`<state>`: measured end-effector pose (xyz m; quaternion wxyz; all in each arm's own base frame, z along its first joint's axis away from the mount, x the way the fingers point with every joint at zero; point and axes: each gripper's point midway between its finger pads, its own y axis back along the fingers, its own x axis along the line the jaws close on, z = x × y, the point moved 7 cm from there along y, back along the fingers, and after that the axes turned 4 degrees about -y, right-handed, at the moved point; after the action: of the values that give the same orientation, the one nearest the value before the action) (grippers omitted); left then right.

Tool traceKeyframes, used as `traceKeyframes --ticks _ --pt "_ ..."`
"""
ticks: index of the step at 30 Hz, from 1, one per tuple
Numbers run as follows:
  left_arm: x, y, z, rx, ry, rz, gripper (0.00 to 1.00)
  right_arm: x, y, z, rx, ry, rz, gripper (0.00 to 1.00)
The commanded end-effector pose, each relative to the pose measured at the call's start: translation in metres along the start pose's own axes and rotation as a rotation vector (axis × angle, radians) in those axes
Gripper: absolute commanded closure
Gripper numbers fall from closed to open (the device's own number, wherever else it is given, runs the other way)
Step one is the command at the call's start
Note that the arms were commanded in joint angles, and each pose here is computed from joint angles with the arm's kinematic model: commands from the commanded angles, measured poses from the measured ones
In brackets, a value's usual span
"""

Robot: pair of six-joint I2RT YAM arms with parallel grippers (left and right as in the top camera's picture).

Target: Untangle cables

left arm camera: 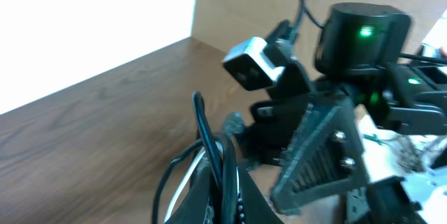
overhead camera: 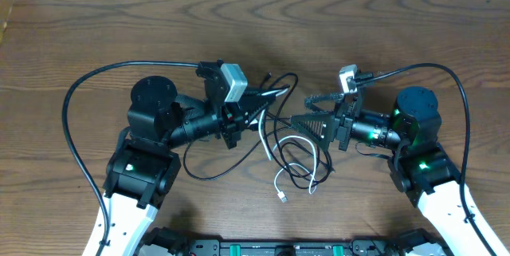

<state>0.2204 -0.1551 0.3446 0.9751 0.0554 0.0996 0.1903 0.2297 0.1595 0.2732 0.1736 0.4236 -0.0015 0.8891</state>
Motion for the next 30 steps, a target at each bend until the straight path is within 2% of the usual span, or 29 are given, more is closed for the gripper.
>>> traceKeyframes --ticks 1,12,22,24,30 --pt "-0.009 0.002 0.004 -0.011 0.015 -0.067 0.92 -0.003 0.001 0.001 -0.004 0.033 -0.01 0.09" --pt "-0.03 -0.01 0.002 0.006 0.002 -0.157 0.92 0.002 -0.005 -0.003 0.011 0.061 0.007 0.06" --pt "-0.05 -0.019 0.0 0.019 -0.011 -0.236 0.92 -0.013 -0.003 0.007 -0.087 0.053 -0.134 0.06" --pt "-0.05 -0.019 0.0 0.019 -0.011 -0.236 0.93 -0.019 -0.002 0.008 -0.109 0.038 -0.189 0.06" --pt "-0.05 -0.019 0.0 0.02 -0.007 -0.237 0.92 -0.057 0.011 0.002 -0.177 -0.062 -0.51 0.06"
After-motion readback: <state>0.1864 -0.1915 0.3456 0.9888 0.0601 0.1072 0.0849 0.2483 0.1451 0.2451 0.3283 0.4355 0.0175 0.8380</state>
